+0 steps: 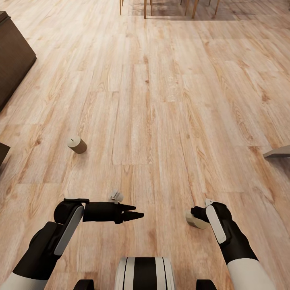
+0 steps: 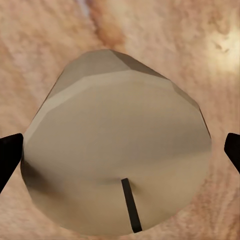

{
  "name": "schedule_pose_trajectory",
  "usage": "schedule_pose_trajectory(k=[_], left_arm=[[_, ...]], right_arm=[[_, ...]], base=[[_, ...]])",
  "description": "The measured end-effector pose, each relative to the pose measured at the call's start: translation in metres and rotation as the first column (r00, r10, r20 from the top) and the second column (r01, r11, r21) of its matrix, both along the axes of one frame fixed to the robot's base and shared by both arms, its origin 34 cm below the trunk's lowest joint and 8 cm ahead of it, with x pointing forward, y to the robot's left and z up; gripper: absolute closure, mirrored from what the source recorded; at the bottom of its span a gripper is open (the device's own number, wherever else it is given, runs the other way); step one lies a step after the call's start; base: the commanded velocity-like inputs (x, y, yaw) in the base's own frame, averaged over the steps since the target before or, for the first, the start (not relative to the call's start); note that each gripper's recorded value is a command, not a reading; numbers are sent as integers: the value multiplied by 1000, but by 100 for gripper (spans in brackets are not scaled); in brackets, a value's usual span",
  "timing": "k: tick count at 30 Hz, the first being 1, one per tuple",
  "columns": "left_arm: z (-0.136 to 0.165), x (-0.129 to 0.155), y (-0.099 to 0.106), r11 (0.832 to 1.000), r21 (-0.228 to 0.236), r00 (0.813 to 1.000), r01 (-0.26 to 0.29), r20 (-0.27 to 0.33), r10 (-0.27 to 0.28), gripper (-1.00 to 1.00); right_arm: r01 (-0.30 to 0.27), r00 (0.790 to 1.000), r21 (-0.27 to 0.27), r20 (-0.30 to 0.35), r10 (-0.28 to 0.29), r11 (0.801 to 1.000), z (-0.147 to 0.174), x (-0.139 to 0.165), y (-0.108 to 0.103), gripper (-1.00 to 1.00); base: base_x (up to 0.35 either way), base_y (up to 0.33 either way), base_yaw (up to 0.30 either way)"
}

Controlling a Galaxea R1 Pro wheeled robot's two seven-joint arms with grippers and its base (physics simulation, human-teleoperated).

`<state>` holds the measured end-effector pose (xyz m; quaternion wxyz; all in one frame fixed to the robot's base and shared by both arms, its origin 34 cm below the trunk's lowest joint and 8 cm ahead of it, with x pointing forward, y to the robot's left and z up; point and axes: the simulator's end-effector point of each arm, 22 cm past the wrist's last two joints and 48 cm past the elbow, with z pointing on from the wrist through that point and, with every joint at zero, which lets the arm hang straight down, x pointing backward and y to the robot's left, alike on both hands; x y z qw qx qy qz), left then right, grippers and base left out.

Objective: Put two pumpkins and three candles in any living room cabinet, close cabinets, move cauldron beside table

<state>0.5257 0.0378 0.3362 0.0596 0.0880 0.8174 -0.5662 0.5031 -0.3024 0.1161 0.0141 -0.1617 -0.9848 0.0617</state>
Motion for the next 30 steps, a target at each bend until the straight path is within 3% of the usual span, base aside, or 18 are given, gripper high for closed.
schedule_pose_trajectory(k=[1, 2, 30], left_arm=[[0, 0, 0, 1000, 0, 1000, 0, 0, 0, -100], [0, 0, 0, 1000, 0, 1000, 0, 0, 0, -100], [0, 0, 0, 1000, 0, 1000, 0, -2, 0, -100]], right_arm=[[0, 1000, 0, 0, 0, 1000, 0, 0, 0, -100], [-1, 1000, 0, 0, 1, 1000, 0, 0, 0, 100], [-2, 1000, -1, -1, 2, 1000, 0, 0, 0, 100]], base=[[0, 0, 0], [0, 0, 0], [0, 0, 0]])
